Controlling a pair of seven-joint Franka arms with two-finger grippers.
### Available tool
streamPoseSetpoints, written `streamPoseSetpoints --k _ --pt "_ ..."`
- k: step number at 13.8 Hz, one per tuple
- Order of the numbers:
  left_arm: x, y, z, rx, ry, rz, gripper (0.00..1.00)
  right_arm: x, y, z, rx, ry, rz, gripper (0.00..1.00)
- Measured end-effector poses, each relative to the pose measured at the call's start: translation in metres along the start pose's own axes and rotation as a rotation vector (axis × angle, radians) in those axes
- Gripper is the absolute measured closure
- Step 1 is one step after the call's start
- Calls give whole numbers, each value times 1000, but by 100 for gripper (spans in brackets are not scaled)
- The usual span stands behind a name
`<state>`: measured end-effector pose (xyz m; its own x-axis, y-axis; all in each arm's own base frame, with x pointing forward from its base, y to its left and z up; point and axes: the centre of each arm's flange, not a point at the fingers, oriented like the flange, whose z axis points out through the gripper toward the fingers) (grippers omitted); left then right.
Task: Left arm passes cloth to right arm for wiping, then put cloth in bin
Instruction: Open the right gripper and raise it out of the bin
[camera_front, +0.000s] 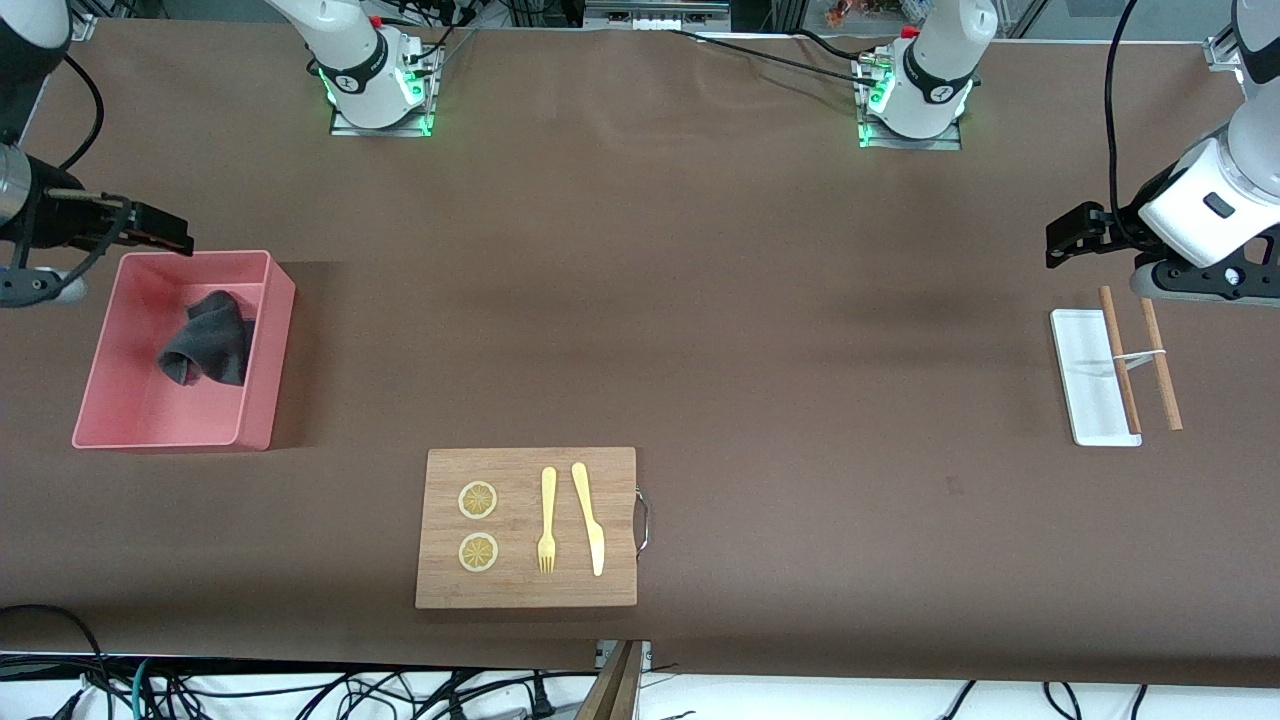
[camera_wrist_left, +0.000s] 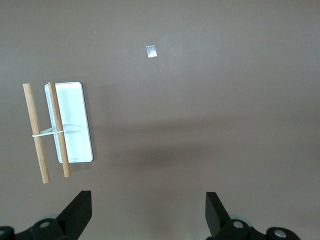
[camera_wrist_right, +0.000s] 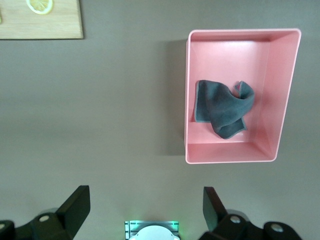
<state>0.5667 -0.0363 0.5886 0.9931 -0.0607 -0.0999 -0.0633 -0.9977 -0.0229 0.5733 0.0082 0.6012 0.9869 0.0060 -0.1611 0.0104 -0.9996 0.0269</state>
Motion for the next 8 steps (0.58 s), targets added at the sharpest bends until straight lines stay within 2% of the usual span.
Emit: streamPoseSetpoints --k 3,4,6,8 --pt "0 0 0 0 0 0 0 -15 -6 -29 2 85 -12 0" --pt "0 0 0 0 0 0 0 -19 -6 -33 3 88 -12 0" --pt "0 0 0 0 0 0 0 -27 -5 -32 3 50 -7 0" --pt "0 0 0 0 0 0 0 -28 -5 -30 4 34 37 0"
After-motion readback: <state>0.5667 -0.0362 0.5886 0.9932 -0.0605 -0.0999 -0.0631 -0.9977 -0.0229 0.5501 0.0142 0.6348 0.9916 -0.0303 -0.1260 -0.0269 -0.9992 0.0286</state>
